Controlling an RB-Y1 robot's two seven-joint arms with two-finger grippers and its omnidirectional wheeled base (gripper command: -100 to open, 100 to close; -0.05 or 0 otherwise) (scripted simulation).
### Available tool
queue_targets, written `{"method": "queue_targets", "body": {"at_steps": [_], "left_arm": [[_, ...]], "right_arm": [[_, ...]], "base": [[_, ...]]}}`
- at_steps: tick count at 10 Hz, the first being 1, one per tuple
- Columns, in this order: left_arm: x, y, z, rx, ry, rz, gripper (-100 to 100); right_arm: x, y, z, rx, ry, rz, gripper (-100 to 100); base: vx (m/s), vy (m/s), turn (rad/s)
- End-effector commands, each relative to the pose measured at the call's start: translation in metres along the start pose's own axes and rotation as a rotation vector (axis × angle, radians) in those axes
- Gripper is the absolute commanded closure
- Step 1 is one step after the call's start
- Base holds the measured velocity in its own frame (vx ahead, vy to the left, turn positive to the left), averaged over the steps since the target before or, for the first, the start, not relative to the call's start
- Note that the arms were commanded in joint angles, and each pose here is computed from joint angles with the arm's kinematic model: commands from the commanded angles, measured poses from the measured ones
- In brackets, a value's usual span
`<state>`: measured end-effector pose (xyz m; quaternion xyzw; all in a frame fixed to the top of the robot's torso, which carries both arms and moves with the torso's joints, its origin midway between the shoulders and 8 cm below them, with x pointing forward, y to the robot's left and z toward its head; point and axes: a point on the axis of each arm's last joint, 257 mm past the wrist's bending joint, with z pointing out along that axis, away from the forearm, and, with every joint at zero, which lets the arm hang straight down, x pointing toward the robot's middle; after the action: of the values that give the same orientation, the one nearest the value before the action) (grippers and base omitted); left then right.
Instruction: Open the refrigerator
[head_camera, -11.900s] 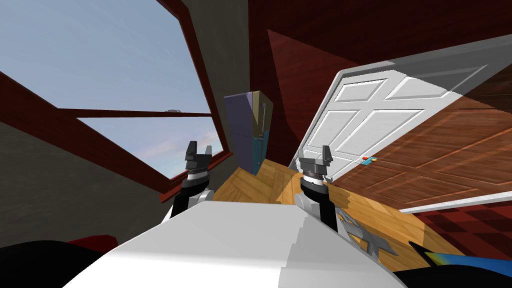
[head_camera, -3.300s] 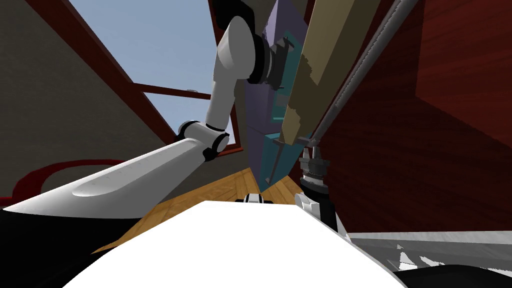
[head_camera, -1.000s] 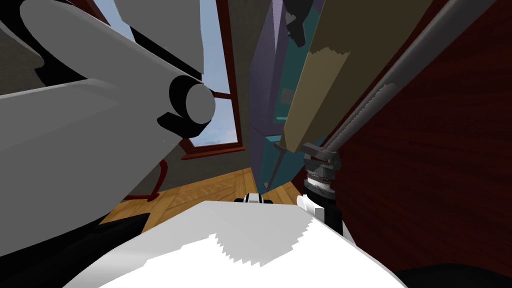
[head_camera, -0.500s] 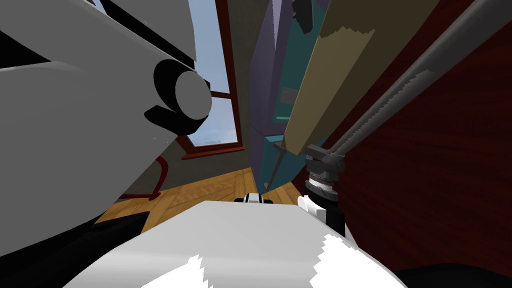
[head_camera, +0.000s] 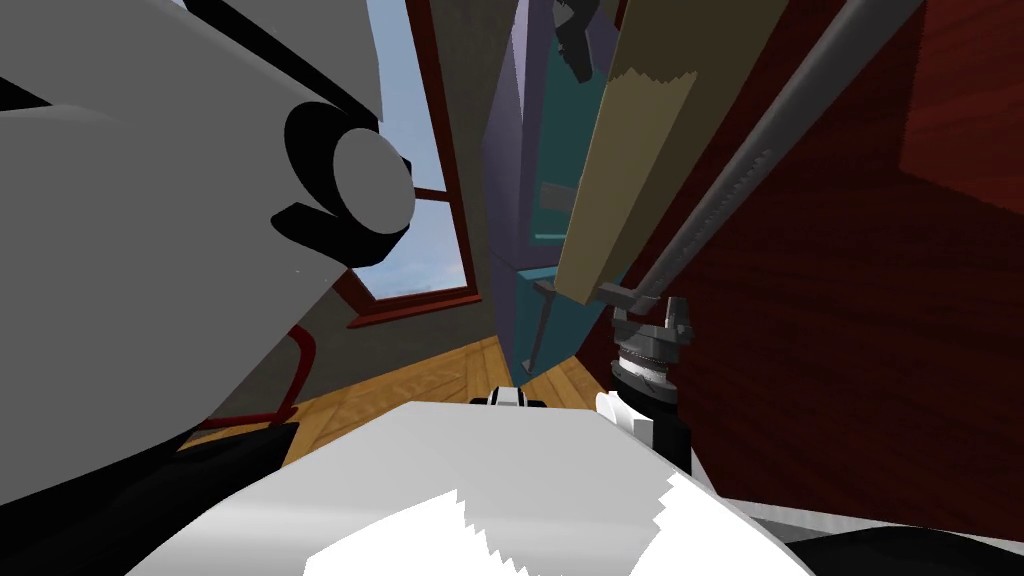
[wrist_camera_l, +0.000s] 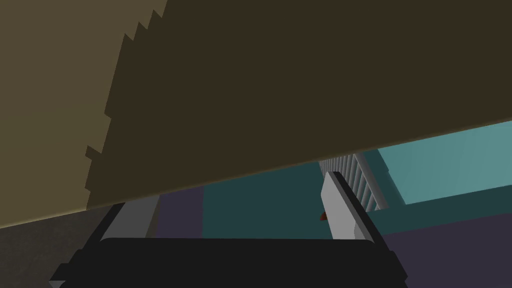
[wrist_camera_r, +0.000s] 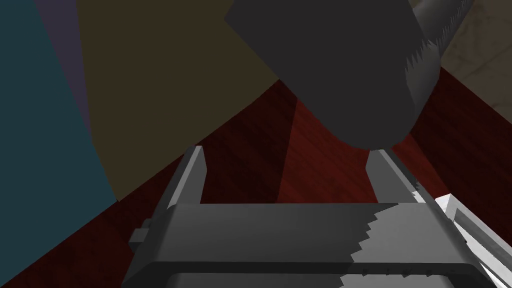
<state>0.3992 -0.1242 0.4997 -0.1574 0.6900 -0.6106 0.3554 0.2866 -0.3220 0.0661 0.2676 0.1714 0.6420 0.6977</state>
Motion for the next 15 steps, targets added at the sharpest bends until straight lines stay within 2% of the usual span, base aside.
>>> {"method": "queue_targets", "body": {"at_steps": [1,2,5,6,7,8,10,12,13,14,15], "left_arm": [[-0.029,0.003,0.002,-0.006,-0.046,-0.002,-100],[-0.032,0.005,0.004,-0.012,-0.048,-0.01,-100],[-0.104,0.021,-0.001,-0.032,-0.162,-0.007,-100],[-0.106,0.023,0.0,-0.036,-0.163,-0.012,-100],[-0.127,0.027,-0.004,-0.04,-0.198,-0.003,-100],[-0.131,0.032,-0.003,-0.05,-0.202,-0.016,-100],[-0.172,0.042,-0.013,-0.062,-0.271,0.003,-100],[-0.176,0.047,-0.012,-0.072,-0.274,-0.009,-100],[-0.196,0.055,-0.018,-0.083,-0.309,-0.002,-100],[-0.187,0.051,-0.014,-0.079,-0.291,-0.01,-100],[-0.179,0.052,-0.011,-0.081,-0.277,-0.021,100]], "right_arm": [[0.0,0.0,0.0,0.0,0.0,0.0,0],[0.0,0.0,0.0,0.0,0.0,0.0,0],[0.0,0.0,0.0,0.0,0.0,0.0,0],[0.0,0.0,0.0,0.0,0.0,0.0,0],[0.0,0.0,0.0,0.0,0.0,0.0,0],[0.0,0.0,0.0,0.0,0.0,0.0,0],[0.0,0.0,0.0,0.0,0.0,0.0,0],[0.0,0.0,0.0,0.0,0.0,0.0,0],[0.0,0.0,0.0,0.0,0.0,0.0,0],[0.0,0.0,0.0,0.0,0.0,0.0,0],[0.0,0.0,0.0,0.0,0.0,0.0,0]], "base": [[-0.039,-0.003,-0.28],[-0.045,0.008,-0.141],[-0.101,0.007,-0.349],[-0.087,0.007,-0.128],[-0.074,0.01,-0.219],[-0.055,0.005,-0.137],[-0.075,-0.016,-0.352],[-0.059,-0.009,-0.04],[-0.052,0.001,-0.24],[-0.033,0.003,-0.067],[0.024,0.009,0.243]]}}
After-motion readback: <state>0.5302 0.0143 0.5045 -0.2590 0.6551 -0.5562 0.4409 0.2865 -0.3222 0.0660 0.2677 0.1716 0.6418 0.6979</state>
